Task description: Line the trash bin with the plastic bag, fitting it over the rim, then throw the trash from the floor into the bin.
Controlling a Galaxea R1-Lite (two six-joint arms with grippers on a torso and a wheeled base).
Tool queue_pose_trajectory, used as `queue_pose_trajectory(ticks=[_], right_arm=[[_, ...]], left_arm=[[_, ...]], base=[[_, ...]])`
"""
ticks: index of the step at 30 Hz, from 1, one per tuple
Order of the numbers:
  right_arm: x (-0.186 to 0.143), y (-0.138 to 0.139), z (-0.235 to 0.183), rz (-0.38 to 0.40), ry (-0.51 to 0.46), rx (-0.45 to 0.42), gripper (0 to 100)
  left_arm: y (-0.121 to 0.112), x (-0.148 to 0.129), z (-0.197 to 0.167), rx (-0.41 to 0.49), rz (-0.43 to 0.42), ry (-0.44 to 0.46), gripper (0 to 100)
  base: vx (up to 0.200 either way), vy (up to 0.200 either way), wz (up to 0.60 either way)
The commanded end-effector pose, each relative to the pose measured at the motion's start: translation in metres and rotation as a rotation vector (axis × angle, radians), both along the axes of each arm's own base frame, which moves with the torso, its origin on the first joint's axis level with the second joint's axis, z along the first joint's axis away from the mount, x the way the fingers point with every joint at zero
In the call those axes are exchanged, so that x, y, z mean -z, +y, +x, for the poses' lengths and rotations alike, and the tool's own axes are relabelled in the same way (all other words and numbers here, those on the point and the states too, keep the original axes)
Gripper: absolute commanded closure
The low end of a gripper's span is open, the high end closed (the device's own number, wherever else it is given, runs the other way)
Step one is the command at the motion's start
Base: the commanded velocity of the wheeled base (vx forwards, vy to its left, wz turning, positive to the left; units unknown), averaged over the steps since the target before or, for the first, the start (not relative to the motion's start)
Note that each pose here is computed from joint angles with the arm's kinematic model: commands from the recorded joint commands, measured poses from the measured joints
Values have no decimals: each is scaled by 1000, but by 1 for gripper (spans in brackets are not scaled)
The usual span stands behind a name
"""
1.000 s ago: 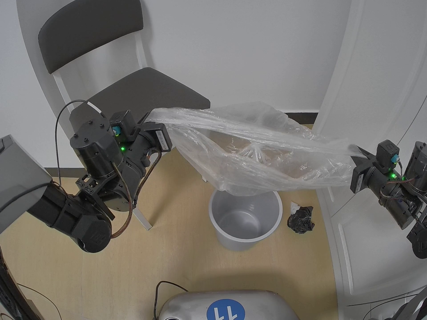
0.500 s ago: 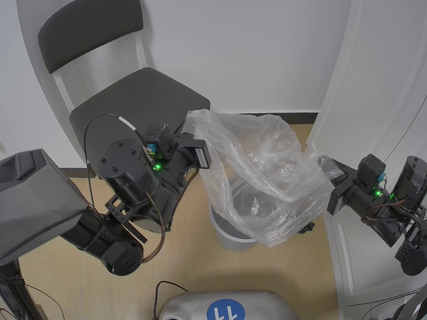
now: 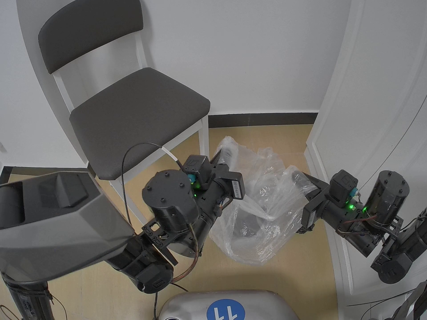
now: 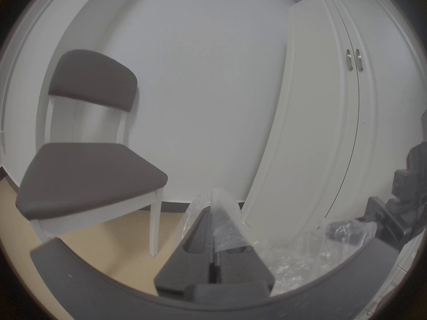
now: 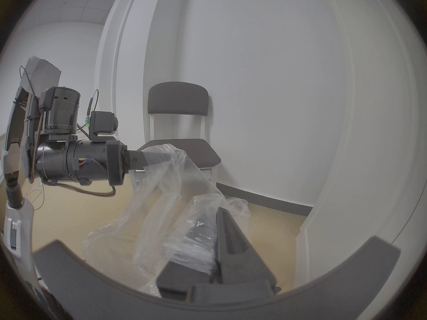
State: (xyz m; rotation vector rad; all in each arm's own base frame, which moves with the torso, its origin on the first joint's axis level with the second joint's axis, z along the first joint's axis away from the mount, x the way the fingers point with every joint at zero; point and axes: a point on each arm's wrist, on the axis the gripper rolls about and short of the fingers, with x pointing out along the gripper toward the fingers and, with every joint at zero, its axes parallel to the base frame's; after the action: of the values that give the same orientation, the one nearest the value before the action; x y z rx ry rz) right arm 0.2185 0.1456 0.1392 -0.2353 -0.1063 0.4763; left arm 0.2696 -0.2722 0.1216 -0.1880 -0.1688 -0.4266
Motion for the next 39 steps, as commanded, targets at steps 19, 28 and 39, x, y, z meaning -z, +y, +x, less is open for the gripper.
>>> queue_pose_trajectory(ticks=[19,28,39], right_arm=[[69,-7,85,147,383,6,100],[48,-28,97,148,447,85,100],[-15,-36,78,297,616,55,100]], left_arm=[[-25,71,52,-19,-72,205,100],[-26,65,57,-19,-113,212,100],[-9,8,37,-10,-161,208,100]], base=[[0,0,0],[0,0,0],[0,0,0]])
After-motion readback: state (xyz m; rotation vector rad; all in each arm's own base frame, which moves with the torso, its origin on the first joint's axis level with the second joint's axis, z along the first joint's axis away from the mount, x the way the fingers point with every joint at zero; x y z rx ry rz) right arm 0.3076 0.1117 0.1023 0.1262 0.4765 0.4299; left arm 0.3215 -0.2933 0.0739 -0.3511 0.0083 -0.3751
